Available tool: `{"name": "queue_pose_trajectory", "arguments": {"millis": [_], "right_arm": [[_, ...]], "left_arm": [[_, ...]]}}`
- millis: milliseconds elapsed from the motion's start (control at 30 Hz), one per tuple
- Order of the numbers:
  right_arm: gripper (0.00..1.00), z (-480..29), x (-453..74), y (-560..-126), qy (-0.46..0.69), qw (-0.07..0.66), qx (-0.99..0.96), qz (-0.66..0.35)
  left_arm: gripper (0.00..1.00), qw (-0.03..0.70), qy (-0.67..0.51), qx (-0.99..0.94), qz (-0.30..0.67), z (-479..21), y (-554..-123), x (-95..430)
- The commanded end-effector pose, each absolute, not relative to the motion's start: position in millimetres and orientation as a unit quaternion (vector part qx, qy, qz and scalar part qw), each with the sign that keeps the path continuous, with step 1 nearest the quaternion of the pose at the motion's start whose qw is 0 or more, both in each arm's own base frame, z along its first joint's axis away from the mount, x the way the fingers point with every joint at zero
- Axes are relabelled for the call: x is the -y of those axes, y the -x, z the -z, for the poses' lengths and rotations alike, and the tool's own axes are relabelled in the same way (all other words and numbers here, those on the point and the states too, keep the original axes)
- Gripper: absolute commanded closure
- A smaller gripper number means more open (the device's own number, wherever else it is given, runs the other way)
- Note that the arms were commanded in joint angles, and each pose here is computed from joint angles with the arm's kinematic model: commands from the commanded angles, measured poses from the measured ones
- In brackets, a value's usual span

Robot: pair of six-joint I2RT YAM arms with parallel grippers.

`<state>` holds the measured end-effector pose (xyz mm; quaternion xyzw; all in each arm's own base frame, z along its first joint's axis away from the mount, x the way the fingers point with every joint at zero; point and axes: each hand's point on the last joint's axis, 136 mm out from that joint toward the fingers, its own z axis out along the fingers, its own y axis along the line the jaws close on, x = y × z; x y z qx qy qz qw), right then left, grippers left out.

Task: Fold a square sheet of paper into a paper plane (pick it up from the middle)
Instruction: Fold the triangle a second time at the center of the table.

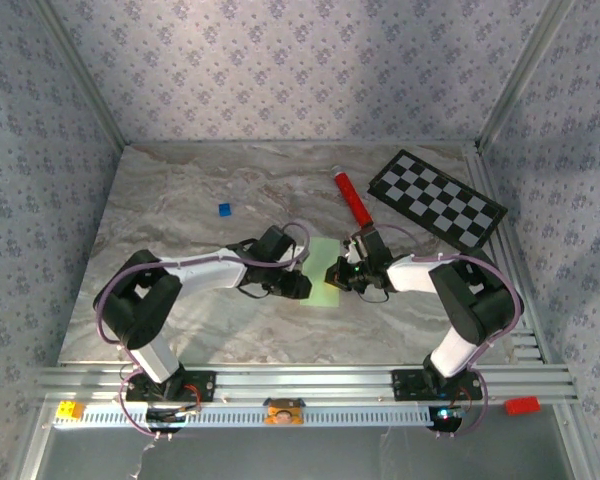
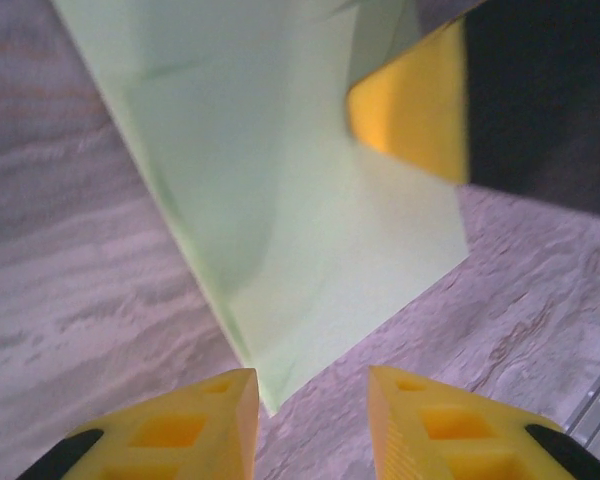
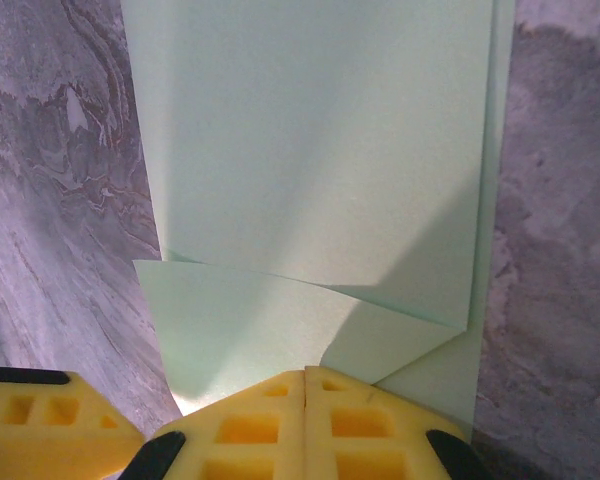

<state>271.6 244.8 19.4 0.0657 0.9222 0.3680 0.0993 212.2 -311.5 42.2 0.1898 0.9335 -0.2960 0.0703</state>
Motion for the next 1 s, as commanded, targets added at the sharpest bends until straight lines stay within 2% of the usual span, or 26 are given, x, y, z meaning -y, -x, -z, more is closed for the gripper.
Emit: {"name": "queue_pose_trajectory", "arguments": {"millis": [0, 533, 967], "right_arm": [[0.98, 5, -227, -261, -0.086, 0.076, -0.939, -0.323], [0.98, 5, -228, -261, -0.086, 0.075, -0.939, -0.323], [0.98, 5, -227, -260, -0.086, 0.076, -0.94, -0.322]], "left_arm": [[0.66, 0.042, -0.205, -0.936, 0.281, -32, -198, 303], [0.68, 0.028, -0.242, -0.942, 0.232, -18, -195, 311], [0.82, 0.025, -0.253, -0.943, 0.213, -15, -196, 316]]}}
